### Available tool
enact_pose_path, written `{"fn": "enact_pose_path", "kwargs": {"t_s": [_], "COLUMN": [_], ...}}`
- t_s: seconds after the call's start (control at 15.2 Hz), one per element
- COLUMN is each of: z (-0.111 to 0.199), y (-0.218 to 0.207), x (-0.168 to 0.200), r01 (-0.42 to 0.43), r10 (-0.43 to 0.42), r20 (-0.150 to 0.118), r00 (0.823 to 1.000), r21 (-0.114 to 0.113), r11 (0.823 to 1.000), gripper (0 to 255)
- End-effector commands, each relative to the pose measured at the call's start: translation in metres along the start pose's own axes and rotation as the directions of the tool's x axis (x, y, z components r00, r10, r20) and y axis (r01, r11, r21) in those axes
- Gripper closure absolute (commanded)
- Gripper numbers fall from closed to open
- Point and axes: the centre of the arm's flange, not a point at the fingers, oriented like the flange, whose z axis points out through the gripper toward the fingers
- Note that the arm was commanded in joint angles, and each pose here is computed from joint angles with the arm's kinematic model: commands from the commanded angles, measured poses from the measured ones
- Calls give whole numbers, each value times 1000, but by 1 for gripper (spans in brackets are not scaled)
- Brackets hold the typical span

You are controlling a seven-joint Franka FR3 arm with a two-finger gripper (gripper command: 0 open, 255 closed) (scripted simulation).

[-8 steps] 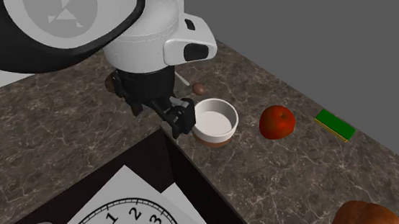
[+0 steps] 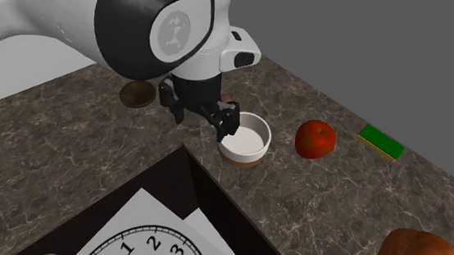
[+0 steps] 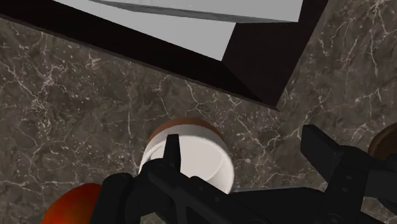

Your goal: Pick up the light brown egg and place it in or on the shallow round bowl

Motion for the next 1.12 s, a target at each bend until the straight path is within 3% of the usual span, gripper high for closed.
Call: {"fn": "enact_pose_path", "kwargs": {"t_s": [0.0,0.53,1.06], "z": [16,73,130], "y": [-5,-16,-36], "x": [24,110,194], "r01": [28,140,249], "r10": [-28,-140,-250], "r20": [-5,-15,-24], "r00": [1000,990,968], "r21": [-2,-11,-22], "r11": [1000,990,968], "gripper": [0,0,0]}}
